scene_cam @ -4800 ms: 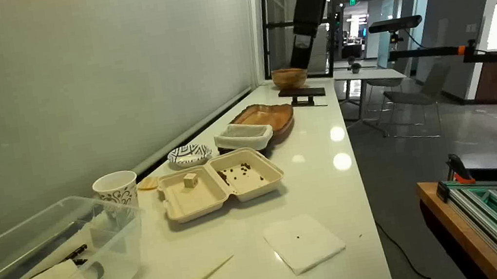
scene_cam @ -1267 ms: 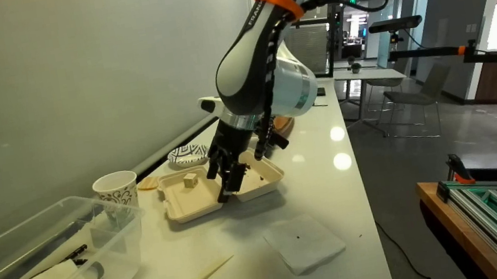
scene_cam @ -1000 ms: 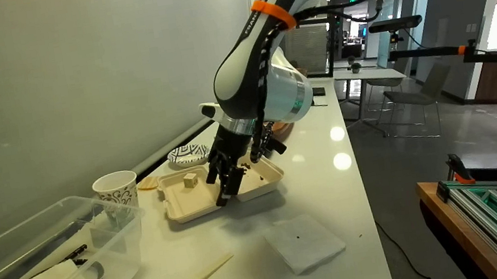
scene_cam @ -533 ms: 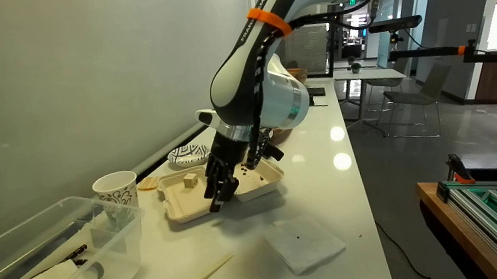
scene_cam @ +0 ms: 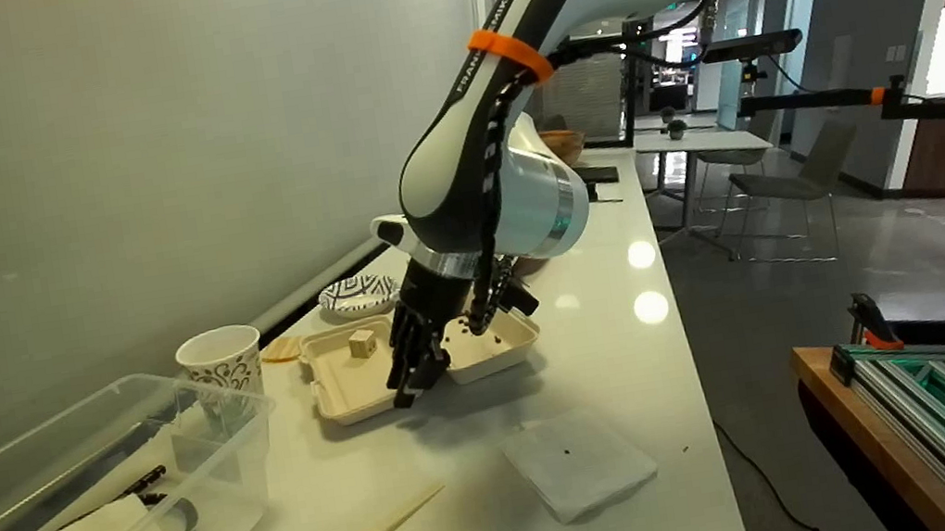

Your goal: Move the lunch pack to the left

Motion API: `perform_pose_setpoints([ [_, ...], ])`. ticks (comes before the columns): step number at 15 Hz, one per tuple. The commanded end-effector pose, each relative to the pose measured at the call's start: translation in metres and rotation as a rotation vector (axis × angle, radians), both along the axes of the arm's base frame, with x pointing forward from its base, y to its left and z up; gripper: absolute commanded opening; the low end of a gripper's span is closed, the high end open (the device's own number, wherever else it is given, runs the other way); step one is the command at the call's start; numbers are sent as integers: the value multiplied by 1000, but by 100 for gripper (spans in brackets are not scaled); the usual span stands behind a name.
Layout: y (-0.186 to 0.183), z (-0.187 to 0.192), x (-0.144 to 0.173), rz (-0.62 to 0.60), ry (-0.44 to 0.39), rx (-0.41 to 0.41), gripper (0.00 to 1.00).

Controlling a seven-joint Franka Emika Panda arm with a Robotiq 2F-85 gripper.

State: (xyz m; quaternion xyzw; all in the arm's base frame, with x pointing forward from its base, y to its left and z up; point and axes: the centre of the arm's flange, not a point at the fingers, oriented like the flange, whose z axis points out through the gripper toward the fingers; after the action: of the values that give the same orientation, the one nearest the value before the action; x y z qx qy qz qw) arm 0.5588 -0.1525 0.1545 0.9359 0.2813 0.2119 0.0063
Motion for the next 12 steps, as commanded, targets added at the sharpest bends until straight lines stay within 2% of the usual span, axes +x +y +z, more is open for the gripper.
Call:
perform_pose_setpoints([
  [1,-1,-14,0,-1,-29,-7,30],
  [3,-1,-15,-1,-6,-33,-8,30],
  [4,-1,-16,-1,-7,-34,-7,23],
  [5,0,-16,-2,-8,-35,-7,7],
  [7,4,-16,-4,-14,-23,-2,0],
  [12,34,-5,-9,2,36,-22,0],
])
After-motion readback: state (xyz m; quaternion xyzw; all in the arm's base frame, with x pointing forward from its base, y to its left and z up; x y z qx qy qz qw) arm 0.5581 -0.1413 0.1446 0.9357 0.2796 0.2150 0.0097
